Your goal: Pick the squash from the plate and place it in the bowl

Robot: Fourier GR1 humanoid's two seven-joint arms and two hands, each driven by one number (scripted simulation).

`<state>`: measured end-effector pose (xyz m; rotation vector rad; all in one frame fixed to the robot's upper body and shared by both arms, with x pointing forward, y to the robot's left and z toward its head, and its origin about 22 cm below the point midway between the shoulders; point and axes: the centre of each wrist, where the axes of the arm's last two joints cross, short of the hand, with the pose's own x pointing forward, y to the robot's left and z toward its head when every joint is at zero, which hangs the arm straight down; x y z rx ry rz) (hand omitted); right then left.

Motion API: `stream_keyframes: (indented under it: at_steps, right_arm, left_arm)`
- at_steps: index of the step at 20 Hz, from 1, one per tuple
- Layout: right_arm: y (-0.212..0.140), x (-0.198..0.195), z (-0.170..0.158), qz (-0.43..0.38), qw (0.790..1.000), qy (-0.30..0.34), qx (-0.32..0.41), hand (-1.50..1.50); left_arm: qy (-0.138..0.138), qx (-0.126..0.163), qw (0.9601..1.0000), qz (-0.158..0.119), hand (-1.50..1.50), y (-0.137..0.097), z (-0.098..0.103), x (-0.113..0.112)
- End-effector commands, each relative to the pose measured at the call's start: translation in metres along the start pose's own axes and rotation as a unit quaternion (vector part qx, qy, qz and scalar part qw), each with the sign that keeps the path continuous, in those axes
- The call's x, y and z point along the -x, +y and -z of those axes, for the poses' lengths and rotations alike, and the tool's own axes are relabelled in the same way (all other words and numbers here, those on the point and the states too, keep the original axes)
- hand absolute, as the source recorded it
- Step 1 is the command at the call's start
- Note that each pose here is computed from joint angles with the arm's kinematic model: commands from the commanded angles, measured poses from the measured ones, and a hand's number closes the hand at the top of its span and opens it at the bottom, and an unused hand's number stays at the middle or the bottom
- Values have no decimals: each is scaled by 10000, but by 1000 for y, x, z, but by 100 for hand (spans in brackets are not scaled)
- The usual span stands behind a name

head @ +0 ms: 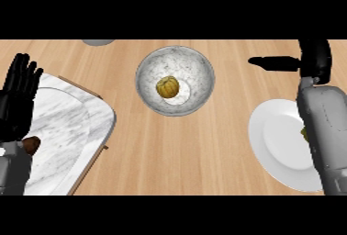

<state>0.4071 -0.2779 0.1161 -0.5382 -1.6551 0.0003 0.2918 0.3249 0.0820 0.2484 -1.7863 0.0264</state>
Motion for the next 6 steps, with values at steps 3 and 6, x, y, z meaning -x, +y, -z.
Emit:
stream_keyframes:
  at_steps: [3,6]
  right_arm:
    - [-97,47,-5,256,9996,-98,58,-150]
    - [-97,65,-11,348,9993,-108,-30,-150]
  left_arm:
    - [-74,-71,9999,-34,0,-3,3,-5]
    - [-13,8,10000,-93,0,11,9,13]
